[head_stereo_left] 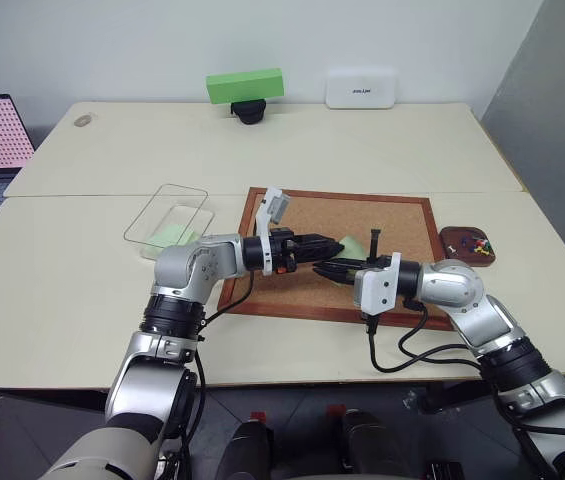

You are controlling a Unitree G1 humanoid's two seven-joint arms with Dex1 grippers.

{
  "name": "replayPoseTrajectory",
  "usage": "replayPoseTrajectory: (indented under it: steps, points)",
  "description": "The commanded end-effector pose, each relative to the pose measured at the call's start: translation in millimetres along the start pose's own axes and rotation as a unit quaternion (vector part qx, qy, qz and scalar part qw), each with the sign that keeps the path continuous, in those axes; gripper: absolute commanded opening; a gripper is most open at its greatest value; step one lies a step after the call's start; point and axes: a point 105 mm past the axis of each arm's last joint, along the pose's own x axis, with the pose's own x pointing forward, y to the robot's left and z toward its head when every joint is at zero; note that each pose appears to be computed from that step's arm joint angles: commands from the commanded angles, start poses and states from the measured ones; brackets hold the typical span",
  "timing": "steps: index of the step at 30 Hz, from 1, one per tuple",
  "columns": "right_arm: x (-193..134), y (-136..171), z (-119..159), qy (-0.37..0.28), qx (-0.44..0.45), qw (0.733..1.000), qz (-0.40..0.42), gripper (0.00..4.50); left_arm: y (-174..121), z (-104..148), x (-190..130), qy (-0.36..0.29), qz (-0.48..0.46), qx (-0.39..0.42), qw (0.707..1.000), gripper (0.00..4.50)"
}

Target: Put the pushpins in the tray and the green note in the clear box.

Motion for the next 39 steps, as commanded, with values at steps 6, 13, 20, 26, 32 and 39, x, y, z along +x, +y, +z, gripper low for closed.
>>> replayPoseTrajectory:
  steps: [6, 13, 20, 26, 32, 39]
  points:
    - [-0.6, -12.0, 10.6, -0.018, -0.024, 0.999, -0.016, 0.00, -6.0, 10.1, 0.6, -0.018, -0.012, 0.017, 1.000, 0.45]
    - [-2.3, -12.8, 9.4, -0.016, -0.033, 0.999, -0.016, 0.00, 2.2, 15.0, -1.2, -0.029, 0.015, 0.028, 0.999, 0.04]
    - [-5.5, -16.4, 9.6, -0.013, -0.043, 0.999, -0.022, 0.00, 17.3, 14.9, -7.0, -0.036, 0.059, 0.036, 0.997, 0.04]
    - [-9.8, -42.1, 1.1, -0.005, 0.051, 0.992, -0.112, 0.00, 27.9, 27.2, -14.7, -0.067, 0.095, 0.046, 0.992, 0.04]
    - [-23.6, -76.9, -9.6, 0.006, 0.158, 0.962, -0.221, 0.00, 24.9, 50.6, -31.9, -0.144, 0.096, 0.026, 0.985, 0.04]
    - [-37.2, -101.6, -18.2, 0.004, 0.267, 0.911, -0.313, 0.00, 13.2, 71.0, -42.7, -0.236, 0.070, -0.027, 0.969, 0.52]
